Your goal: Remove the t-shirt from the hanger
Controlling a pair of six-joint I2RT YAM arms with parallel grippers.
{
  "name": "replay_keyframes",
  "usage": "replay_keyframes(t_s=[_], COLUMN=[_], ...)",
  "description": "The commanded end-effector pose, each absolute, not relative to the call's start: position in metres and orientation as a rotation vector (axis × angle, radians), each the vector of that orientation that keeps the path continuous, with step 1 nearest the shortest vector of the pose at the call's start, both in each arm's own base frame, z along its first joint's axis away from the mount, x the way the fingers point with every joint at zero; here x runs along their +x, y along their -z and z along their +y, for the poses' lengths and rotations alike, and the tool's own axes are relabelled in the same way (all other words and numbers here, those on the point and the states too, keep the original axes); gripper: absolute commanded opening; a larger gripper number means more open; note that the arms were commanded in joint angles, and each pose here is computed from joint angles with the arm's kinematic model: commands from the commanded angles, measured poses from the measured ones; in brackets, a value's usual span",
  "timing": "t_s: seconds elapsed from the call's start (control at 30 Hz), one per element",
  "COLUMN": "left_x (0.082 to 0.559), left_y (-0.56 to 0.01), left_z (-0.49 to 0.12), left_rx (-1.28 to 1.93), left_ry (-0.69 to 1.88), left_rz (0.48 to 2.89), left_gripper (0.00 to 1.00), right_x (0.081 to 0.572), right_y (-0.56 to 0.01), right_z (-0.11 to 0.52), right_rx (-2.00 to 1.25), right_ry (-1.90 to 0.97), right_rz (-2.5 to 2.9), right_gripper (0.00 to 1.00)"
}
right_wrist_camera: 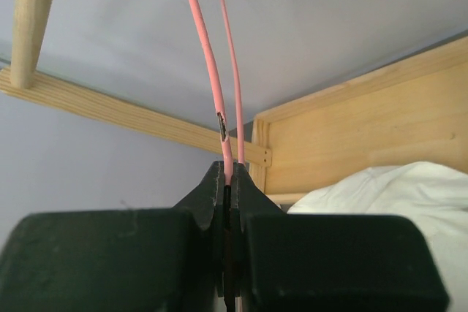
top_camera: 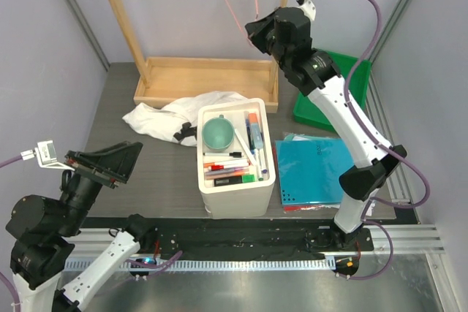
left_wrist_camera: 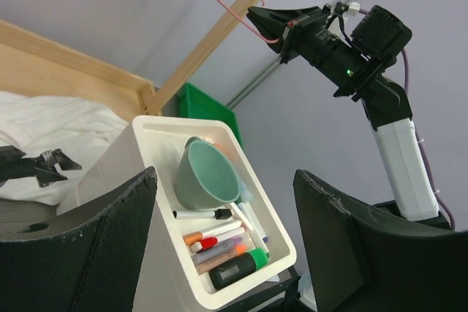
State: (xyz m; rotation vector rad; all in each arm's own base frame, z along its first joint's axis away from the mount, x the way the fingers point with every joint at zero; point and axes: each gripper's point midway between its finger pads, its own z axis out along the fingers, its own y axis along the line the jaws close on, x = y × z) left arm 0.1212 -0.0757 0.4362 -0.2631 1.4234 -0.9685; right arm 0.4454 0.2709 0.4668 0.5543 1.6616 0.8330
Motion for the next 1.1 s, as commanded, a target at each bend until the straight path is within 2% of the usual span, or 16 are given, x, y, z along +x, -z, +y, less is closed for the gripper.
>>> replay_keyframes(t_s=[0.0,0.27,0.37,0.4,0.57,0.63,0.67,0.7,0.9,1.07], left_x=[0.114,0.113,0.118,0.12,0.132,0.137,0.144,0.148,0.193,0.236], left_y=[-0.434,-0.425,-0.418,-0.415,-0.387,-0.38,-0.373,-0.372,-0.331,-0.29], left_z=[-0.071,-0.07,-0.077,-0.079,-0.084,-0.086,-0.089,-0.089,-0.108,-0.105], left_rx=[-0.269,-0.302,-0.305,-0.309,-0.391,-0.416,-0.432,-0.454,-0.55,-0.729], left_ry=[0.969,0.978,0.987,0.986,0.947,0.942,0.94,0.944,0.923,0.767], left_rz=[1.44,1.455,1.497,1.515,1.657,1.672,1.676,1.666,1.667,1.7], left_gripper=[0.75,0.75,0.75,0.75,0.75,0.75,0.76,0.76,0.76,0.79], right_x=[0.438,0.428,0.428,0.427,0.418,0.409,0.408,0.405,0.377,0.367], right_y=[-0.474,-0.447,-0.438,-0.438,-0.435,-0.436,-0.434,-0.434,-0.402,-0.361], right_z=[0.3,0.307,0.307,0.307,0.291,0.277,0.269,0.262,0.213,0.198], right_rx=[0.58,0.571,0.51,0.474,0.348,0.279,0.27,0.251,0.078,0.013], right_ry=[-1.035,-1.004,-0.953,-0.929,-0.778,-0.685,-0.633,-0.601,-0.321,-0.251], right_rz=[1.674,1.718,1.751,1.757,1.814,1.83,1.833,1.836,1.891,1.891], right_gripper=[0.01,0.01,0.24,0.38,0.81,0.84,0.94,0.99,0.99,0.99])
